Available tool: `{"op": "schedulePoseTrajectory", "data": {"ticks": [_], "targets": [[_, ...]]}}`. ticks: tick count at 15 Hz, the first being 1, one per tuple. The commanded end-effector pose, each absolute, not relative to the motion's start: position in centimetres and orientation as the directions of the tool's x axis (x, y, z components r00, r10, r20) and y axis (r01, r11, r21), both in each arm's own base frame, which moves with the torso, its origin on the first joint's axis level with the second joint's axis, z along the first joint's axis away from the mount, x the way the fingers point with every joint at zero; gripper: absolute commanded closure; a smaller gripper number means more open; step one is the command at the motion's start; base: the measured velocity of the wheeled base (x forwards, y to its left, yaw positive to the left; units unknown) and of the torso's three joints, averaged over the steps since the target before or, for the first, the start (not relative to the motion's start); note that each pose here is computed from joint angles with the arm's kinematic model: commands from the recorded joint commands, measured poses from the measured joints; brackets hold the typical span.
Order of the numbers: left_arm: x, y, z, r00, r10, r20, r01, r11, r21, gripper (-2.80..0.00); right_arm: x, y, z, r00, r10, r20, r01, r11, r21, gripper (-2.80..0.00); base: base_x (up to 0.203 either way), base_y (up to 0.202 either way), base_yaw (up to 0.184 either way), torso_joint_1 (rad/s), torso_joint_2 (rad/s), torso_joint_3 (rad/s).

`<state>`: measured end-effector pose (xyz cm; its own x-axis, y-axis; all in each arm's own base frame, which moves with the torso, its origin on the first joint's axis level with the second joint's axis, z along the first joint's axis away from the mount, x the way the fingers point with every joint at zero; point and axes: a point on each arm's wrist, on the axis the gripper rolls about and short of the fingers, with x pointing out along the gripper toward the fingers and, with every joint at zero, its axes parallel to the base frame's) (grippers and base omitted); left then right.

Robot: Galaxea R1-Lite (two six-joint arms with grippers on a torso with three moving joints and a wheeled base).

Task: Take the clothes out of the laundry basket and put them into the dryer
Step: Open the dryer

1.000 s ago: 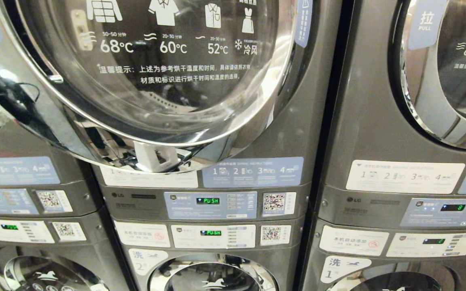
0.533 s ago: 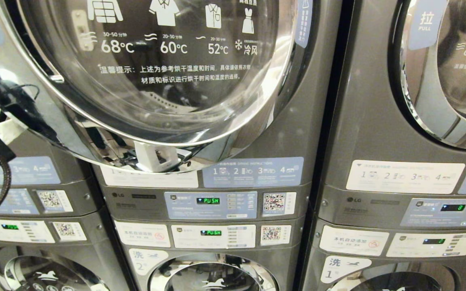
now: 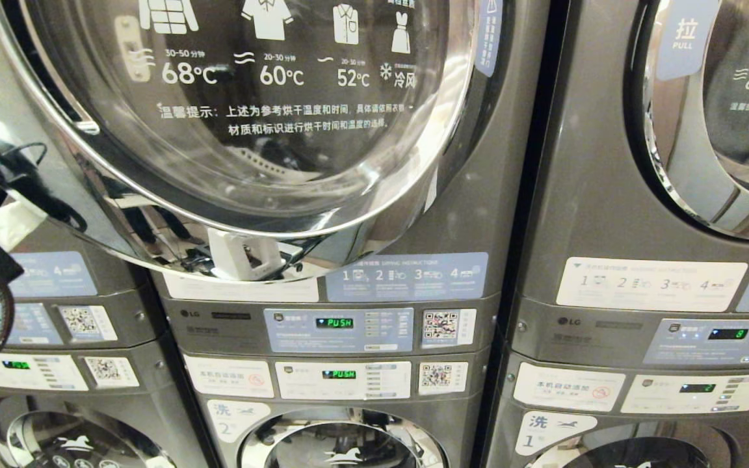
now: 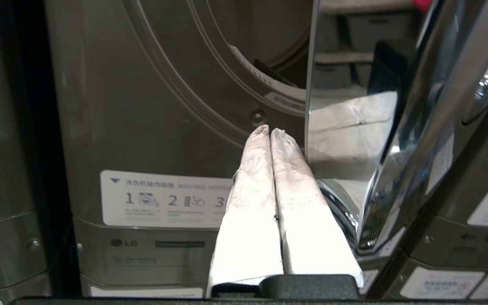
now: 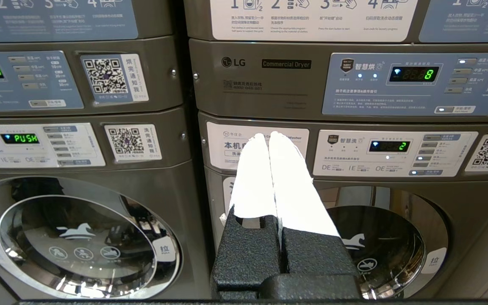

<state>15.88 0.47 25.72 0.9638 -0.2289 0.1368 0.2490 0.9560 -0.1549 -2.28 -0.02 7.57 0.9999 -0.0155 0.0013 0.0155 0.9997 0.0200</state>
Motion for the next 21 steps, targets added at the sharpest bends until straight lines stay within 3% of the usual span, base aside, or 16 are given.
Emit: {"op": "schedulePoseTrajectory", "data": {"ticks": [1,6,21], "targets": [[14.6,0.3,25.5,0.959,-0.238,0.156,0.261,0.954,-0.149,0.00,-2.3,0.0,7.6,1.000,-0.015,0.003,0.015,1.000,0.020,0.00,0.000,0.000,0.000,0.000,0.00,0.000],[11.5,-0.5,25.4,0.925,-0.322,0.203,0.350,0.929,-0.120,0.00,-2.3,0.0,7.6,1.000,-0.015,0.003,0.015,1.000,0.020,0.00,0.000,0.000,0.000,0.000,0.00,0.000],[10.0,-2.2,26.0,0.849,-0.471,0.238,0.501,0.862,-0.079,0.00,-2.3,0.0,7.6,1.000,-0.015,0.004,0.015,1.000,0.021,0.00,0.000,0.000,0.000,0.000,0.00,0.000]]}}
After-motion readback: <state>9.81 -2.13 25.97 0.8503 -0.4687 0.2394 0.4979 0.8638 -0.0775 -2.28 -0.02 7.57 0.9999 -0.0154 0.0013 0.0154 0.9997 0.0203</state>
